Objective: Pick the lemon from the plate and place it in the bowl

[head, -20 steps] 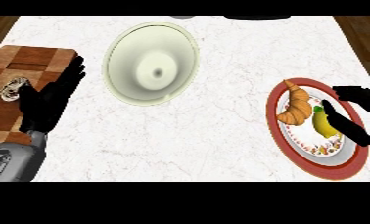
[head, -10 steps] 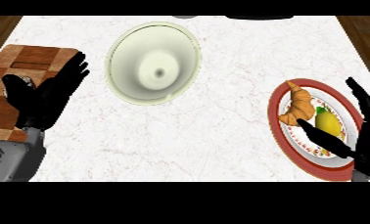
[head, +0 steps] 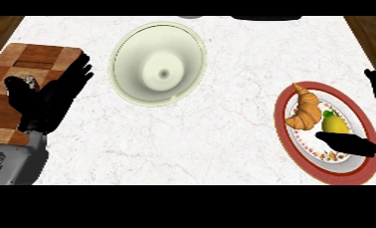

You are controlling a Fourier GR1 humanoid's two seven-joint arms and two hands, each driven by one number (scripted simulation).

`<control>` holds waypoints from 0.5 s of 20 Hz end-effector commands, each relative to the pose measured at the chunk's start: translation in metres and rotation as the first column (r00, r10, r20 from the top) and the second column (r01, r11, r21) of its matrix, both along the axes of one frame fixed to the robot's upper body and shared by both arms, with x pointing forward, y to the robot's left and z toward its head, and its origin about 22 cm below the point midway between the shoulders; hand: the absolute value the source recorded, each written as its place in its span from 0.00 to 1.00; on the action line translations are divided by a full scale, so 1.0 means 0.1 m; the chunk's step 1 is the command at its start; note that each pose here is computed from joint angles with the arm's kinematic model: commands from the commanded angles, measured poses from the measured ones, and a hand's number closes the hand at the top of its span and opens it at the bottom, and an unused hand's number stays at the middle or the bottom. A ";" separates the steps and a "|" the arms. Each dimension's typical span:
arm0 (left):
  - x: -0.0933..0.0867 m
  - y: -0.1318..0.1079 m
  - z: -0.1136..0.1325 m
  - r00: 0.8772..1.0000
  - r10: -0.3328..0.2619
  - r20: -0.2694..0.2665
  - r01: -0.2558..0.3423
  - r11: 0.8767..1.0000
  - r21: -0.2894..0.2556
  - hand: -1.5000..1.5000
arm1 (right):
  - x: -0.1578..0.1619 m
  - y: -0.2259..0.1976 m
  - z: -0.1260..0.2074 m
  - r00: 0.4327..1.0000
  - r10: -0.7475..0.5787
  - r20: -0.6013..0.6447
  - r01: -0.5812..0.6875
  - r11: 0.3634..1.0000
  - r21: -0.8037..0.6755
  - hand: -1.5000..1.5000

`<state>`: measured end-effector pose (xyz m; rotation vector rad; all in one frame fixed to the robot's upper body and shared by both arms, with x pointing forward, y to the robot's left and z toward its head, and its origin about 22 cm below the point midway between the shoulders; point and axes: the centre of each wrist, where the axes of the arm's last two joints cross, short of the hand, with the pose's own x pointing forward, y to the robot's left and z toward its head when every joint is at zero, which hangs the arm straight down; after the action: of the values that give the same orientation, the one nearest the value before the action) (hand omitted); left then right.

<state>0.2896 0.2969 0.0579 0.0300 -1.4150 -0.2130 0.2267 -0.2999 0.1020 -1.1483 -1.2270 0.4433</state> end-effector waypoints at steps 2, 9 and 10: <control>0.11 -0.08 0.20 1.000 -0.009 0.002 0.009 1.000 -0.011 0.50 | 0.24 0.19 0.45 0.974 -0.058 -0.217 0.043 0.996 -0.074 0.00; 0.06 -0.03 0.08 1.000 -0.020 0.014 0.020 1.000 -0.001 0.50 | 0.59 0.71 0.75 0.917 -0.064 -0.393 0.027 0.995 -0.099 0.00; 0.08 0.00 0.05 1.000 0.003 0.000 -0.003 1.000 -0.003 0.50 | 0.64 0.51 0.50 0.896 -0.075 -0.438 0.040 0.995 -0.089 0.00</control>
<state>0.2928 0.2933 0.0626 0.0239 -1.4226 -0.2246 0.2752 -0.2537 0.1560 -1.0808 -0.9432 0.6185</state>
